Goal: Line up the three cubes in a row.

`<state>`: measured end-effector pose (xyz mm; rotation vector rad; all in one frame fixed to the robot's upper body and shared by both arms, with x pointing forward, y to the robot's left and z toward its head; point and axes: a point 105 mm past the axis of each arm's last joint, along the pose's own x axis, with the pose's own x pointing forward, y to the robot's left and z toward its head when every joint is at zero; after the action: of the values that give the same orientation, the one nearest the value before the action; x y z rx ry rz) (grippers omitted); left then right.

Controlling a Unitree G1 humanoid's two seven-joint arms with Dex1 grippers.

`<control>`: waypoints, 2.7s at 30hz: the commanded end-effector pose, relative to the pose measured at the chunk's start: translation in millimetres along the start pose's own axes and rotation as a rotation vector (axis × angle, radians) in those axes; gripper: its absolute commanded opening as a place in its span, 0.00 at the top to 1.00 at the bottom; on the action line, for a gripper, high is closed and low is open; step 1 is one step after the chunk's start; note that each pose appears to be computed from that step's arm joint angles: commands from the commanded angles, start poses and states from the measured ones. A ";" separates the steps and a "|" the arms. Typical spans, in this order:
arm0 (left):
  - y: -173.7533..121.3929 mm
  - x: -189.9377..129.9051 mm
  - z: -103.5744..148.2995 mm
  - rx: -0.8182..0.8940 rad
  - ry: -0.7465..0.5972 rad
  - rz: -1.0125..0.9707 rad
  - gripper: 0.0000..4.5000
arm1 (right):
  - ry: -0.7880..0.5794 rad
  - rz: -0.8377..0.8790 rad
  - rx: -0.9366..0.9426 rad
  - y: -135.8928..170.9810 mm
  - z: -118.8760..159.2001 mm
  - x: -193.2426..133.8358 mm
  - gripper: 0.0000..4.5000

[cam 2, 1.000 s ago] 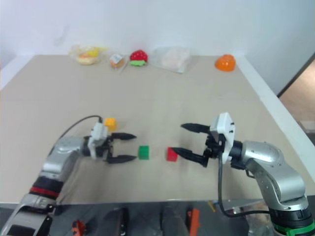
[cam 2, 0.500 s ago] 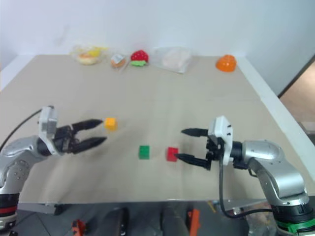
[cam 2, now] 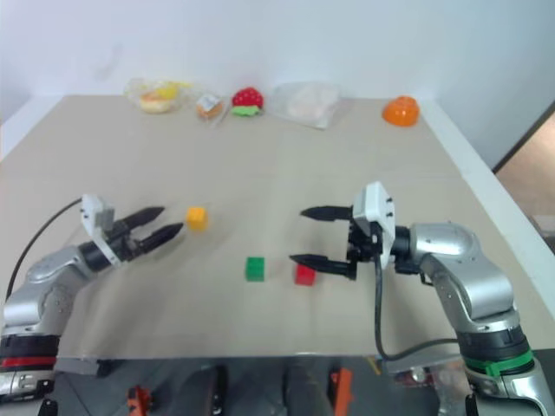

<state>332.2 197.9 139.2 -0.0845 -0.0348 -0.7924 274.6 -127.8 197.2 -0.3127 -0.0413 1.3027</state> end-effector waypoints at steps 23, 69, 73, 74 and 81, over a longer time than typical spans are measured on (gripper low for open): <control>-18.6 40.7 -39.5 0.055 0.127 0.103 0.10 | -0.040 -0.038 -0.033 4.3 11.9 -0.2 0.03; -55.4 2.2 -22.9 0.278 0.217 -0.648 0.71 | -0.028 0.038 0.053 45.2 18.5 -17.9 0.03; -56.0 5.0 -28.8 0.265 0.229 -0.684 0.71 | -0.017 -0.008 0.055 41.4 15.7 -21.2 0.03; -56.2 4.3 -30.4 0.266 0.235 -0.692 0.71 | -0.015 -0.017 0.055 40.9 15.2 -21.7 0.03; -43.5 -1.8 -34.0 0.263 0.264 -0.683 0.71 | -0.001 -0.039 0.066 42.4 9.8 -23.0 0.03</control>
<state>297.1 160.9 97.7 0.2584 0.1217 -1.4663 230.1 -139.6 189.1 -0.2027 0.0413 1.2626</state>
